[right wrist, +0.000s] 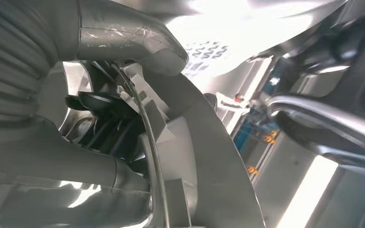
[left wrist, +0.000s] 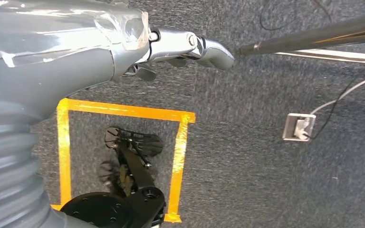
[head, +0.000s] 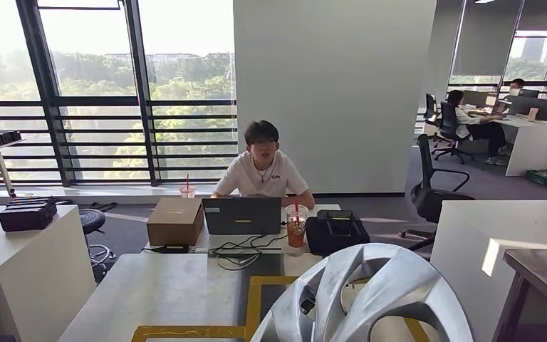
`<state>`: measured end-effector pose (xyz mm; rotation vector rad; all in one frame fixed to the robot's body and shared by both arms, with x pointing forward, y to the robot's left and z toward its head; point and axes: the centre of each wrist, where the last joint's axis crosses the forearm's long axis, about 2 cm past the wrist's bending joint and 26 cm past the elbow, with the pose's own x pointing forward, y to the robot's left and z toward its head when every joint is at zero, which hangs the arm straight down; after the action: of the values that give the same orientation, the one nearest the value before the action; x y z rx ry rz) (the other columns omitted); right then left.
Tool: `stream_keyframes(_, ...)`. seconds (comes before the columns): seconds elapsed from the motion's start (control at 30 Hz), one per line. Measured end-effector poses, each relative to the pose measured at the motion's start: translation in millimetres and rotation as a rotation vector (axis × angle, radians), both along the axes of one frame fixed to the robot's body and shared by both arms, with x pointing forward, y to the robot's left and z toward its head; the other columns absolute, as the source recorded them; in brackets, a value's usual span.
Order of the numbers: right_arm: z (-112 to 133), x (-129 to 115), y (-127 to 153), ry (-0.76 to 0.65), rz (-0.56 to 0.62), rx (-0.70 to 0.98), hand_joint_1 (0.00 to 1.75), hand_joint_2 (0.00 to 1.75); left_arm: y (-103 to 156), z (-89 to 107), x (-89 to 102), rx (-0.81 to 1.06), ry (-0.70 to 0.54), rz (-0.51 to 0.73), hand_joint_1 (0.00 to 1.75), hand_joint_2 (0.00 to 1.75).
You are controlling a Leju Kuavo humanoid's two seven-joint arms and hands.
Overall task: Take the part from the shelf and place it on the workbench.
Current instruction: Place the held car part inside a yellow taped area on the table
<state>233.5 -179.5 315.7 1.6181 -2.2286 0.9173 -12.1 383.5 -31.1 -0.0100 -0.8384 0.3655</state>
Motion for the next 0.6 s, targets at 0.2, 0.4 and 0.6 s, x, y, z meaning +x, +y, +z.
stream_keyframes(0.2,0,5,-4,0.032,-0.119,-0.012,1.75,1.75,1,0.4,-3.2,0.005,0.002,0.019,0.0,1.75)
stream_keyframes(0.4,-21,18,-28,0.069,-0.217,-0.007,1.75,1.75,2,0.4,-6.9,0.028,0.021,0.043,0.0,1.75)
stream_keyframes(0.6,-41,31,-55,0.126,-0.332,-0.044,1.75,1.75,3,0.9,-7.8,0.035,0.028,0.05,0.0,1.75)
